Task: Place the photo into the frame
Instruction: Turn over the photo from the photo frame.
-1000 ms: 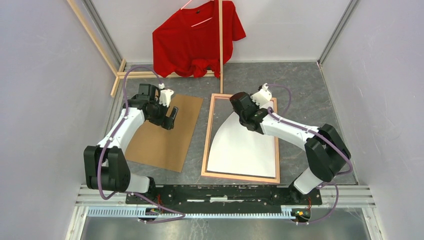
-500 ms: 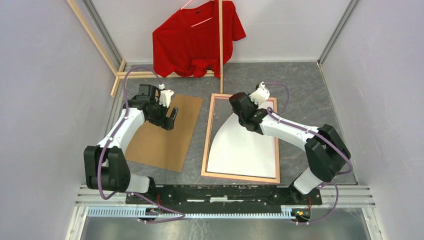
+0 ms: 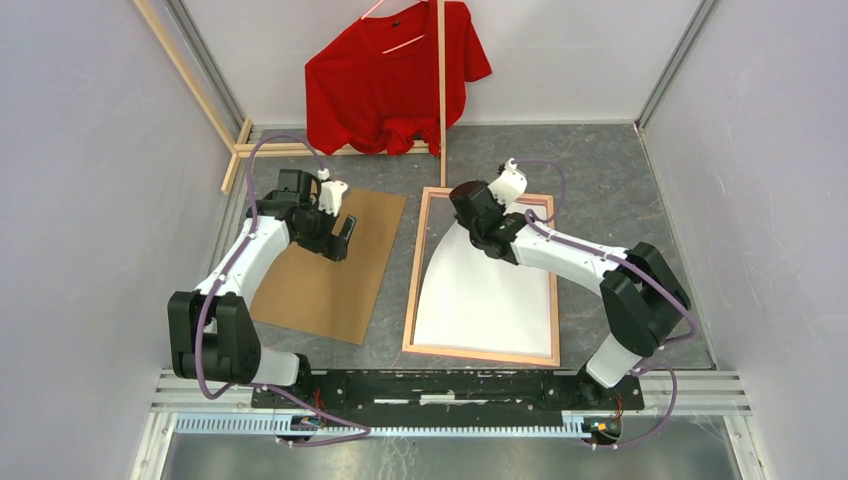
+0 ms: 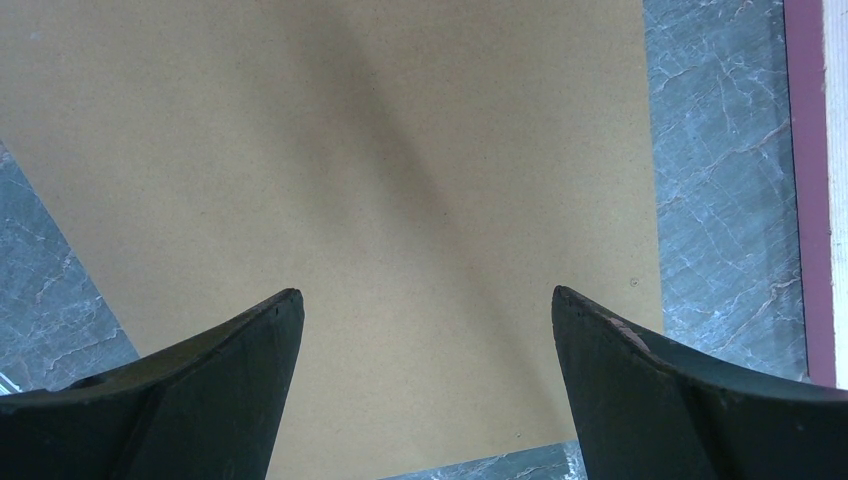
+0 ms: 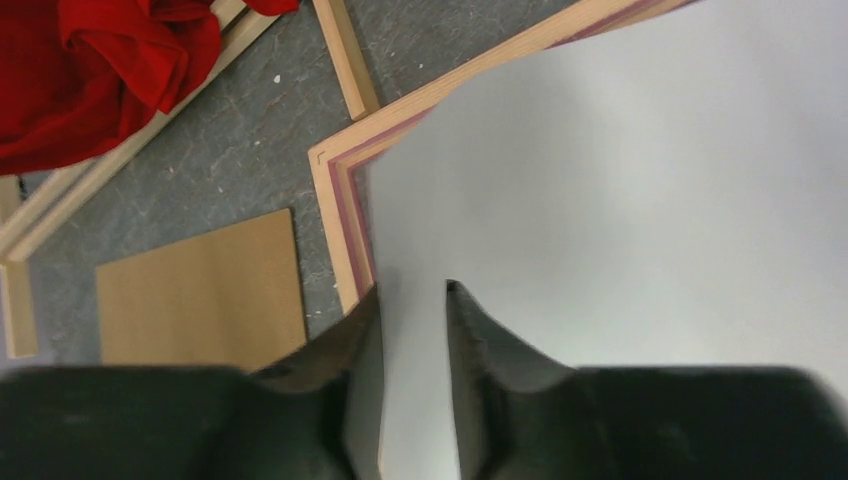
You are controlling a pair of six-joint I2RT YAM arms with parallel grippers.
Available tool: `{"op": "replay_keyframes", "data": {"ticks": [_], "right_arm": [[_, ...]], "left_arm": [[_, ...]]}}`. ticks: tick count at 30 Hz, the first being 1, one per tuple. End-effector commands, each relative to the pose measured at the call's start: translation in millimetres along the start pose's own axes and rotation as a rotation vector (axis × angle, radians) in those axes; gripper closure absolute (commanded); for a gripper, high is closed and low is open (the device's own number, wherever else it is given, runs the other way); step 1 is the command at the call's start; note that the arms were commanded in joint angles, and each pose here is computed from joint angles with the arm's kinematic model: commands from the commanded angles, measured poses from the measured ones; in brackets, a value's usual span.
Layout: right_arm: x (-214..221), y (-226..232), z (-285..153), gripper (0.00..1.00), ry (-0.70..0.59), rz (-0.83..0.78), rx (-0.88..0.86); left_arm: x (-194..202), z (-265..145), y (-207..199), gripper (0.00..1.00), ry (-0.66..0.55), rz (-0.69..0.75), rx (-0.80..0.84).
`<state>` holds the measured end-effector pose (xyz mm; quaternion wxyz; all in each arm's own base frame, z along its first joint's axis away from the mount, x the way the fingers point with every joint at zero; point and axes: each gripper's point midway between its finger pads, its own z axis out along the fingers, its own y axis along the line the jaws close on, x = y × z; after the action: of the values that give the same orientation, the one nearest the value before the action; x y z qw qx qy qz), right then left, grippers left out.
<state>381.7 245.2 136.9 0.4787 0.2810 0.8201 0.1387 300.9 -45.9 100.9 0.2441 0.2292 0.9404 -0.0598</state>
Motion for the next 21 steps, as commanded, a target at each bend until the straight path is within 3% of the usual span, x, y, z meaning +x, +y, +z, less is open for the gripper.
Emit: {"op": "replay_keyframes", "data": {"ticks": [1, 4, 10, 15, 21], "right_arm": [[-5.3, 25.2, 2.8, 0.58, -0.003, -0.015, -0.039], [-3.2, 32.4, 4.2, 0.42, 0.007, -0.02, -0.057], [-6.3, 42.1, 3.0, 0.25, 0.004, -0.025, -0.092], [-11.8, 63.0, -2.2, 0.18, 0.009, -0.05, -0.182], [26.2, 108.5, -9.3, 0.17, 0.155, -0.095, -0.38]], "left_arm": [[-8.9, -0.5, 6.9, 0.0, -0.031, 0.044, -0.02], [-7.8, -0.5, 7.9, 0.0, -0.027, 0.047, -0.026], [-7.3, 0.2, 10.6, 0.0, -0.023, 0.05, -0.039], [-9.0, 2.4, 26.1, 0.0, -0.011, 0.04, -0.116], [-13.1, -2.5, 92.0, 0.0, 0.002, -0.035, -0.349]]}}
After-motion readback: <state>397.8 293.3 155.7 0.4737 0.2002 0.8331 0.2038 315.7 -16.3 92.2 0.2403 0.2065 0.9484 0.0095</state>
